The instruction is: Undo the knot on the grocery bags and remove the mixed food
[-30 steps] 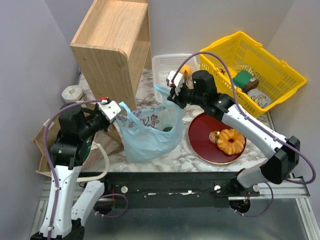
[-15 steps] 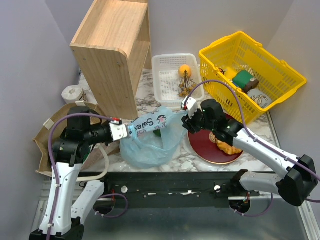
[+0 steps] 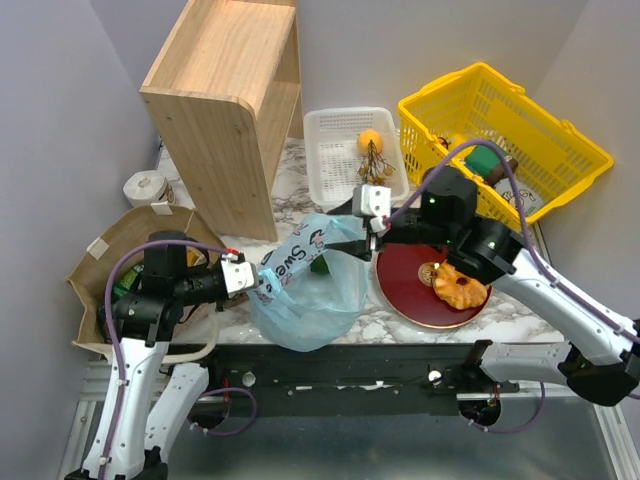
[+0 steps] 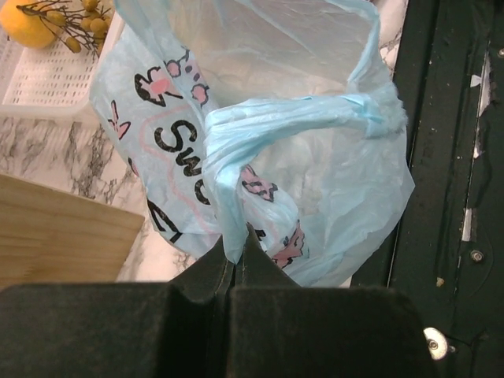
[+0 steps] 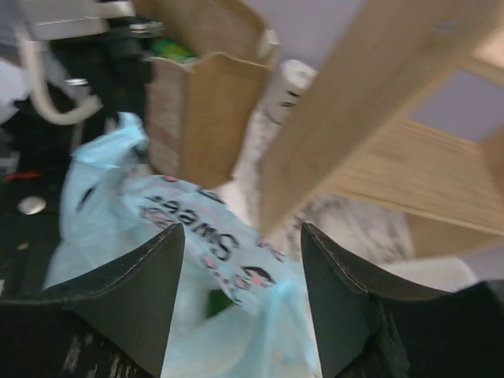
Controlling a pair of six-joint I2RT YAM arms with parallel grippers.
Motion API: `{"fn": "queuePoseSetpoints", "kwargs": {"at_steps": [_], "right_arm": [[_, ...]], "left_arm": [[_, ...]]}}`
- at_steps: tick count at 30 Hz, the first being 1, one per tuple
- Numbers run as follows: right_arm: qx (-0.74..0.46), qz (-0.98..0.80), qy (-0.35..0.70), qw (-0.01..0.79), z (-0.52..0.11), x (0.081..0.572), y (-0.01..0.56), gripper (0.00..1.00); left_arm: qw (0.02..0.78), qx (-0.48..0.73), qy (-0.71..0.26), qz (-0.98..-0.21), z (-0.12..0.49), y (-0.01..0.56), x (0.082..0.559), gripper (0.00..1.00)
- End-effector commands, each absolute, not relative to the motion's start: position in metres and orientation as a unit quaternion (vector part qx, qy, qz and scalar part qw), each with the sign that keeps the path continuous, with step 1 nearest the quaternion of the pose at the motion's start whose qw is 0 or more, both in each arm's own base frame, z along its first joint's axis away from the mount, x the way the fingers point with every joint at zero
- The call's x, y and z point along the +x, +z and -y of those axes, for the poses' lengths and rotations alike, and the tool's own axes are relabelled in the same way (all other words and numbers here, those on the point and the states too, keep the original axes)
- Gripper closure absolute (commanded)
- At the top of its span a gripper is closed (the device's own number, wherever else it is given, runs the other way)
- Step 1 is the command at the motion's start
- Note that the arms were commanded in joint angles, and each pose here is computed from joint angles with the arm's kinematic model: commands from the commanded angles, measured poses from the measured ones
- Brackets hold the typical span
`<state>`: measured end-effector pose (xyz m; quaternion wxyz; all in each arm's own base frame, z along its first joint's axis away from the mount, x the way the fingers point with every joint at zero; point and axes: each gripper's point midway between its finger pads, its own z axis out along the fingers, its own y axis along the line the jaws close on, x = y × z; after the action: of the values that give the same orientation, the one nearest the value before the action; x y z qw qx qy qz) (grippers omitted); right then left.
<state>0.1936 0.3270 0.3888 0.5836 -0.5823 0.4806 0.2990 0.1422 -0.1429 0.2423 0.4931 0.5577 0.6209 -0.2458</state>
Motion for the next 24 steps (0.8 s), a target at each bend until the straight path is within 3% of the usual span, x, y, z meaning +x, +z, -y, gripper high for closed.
{"fn": "queuePoseSetpoints", "kwargs": {"at_steps": [1, 3, 4, 7, 14, 18, 24], "right_arm": [[-0.671, -0.470, 0.344, 0.459, -0.346, 0.167, 0.312, 0.50], [-0.699, -0.433, 0.348, 0.451, -0.349, 0.162, 0.307, 0.67], [-0.711, -0.429, 0.350, 0.434, -0.351, 0.159, 0.296, 0.82], [-0.755, -0.409, 0.340, 0.384, -0.354, 0.147, 0.259, 0.99], [-0.831, -0.345, 0.295, 0.322, -0.341, 0.131, 0.192, 1.00], [-0.852, -0.365, 0.228, 0.298, -0.340, 0.159, 0.152, 0.94], [-0.853, -0.377, 0.158, 0.324, -0.355, 0.198, 0.125, 0.99]], "left_arm": [[0.500, 0.543, -0.247, -0.628, 0.143, 0.240, 0.146, 1.00], [0.504, 0.540, -0.240, -0.630, 0.142, 0.237, 0.146, 1.00], [0.505, 0.538, -0.239, -0.631, 0.142, 0.235, 0.145, 1.00], [0.516, 0.531, -0.236, -0.630, 0.141, 0.233, 0.143, 1.00], [0.521, 0.515, -0.236, -0.638, 0.139, 0.233, 0.139, 1.00], [0.526, 0.500, -0.238, -0.645, 0.139, 0.237, 0.143, 1.00], [0.521, 0.487, -0.243, -0.658, 0.139, 0.237, 0.144, 1.00]]}}
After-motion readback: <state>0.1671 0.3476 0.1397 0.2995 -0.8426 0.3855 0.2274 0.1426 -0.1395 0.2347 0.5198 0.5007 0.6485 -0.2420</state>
